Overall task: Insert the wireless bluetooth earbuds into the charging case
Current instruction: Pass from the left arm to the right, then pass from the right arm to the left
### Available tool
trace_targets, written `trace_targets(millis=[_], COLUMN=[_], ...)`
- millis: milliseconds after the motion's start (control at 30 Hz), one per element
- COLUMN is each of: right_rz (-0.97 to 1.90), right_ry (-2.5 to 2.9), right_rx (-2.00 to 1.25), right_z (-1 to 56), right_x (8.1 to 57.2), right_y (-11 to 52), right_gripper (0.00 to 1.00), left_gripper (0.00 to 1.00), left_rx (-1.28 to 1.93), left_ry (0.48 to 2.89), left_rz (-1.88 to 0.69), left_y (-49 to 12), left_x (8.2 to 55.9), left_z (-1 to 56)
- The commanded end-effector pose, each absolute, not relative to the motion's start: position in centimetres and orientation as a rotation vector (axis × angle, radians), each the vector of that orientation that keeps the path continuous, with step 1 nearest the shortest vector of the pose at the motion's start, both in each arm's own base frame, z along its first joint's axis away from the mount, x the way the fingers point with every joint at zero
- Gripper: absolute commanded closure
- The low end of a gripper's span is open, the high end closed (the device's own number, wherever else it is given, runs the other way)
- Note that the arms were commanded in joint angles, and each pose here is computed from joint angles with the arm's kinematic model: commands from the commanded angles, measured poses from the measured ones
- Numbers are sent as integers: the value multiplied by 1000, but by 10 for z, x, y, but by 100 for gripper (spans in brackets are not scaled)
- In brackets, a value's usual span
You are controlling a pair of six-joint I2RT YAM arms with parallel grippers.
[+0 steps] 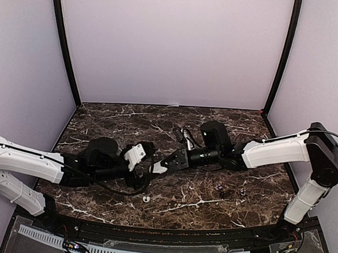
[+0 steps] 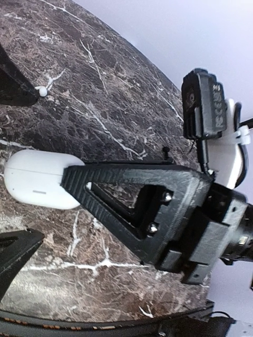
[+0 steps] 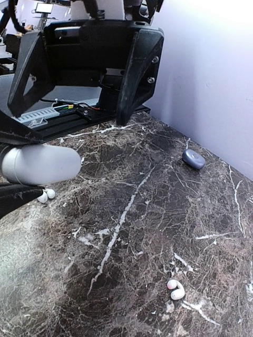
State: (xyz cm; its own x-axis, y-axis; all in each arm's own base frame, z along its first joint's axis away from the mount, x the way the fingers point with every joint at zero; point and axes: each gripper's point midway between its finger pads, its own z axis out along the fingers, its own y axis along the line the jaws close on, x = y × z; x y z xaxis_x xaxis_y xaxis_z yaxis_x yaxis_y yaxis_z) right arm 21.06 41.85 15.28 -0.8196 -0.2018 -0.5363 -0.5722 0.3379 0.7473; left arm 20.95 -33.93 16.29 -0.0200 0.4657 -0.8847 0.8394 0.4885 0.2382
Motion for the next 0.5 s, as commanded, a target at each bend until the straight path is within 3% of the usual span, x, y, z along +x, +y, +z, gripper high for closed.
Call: trace_targets(millis=[0, 233, 467], right_rz=[1435, 1350, 1376], right_ry=[2150, 1998, 1786], right_rx=[-680, -724, -896], right_z=[172, 196, 222], right_x=[221, 223, 200], right_y=[410, 391, 384], right_gripper=[91, 91, 93], left_gripper=[16, 16, 20], left_rx=[982, 711, 749], left_ry=[1679, 1861, 1844], left_rz=[-656, -1066, -1374], left_y=[-336, -300, -304], left_x=[203, 219, 204], left_z=[187, 189, 207])
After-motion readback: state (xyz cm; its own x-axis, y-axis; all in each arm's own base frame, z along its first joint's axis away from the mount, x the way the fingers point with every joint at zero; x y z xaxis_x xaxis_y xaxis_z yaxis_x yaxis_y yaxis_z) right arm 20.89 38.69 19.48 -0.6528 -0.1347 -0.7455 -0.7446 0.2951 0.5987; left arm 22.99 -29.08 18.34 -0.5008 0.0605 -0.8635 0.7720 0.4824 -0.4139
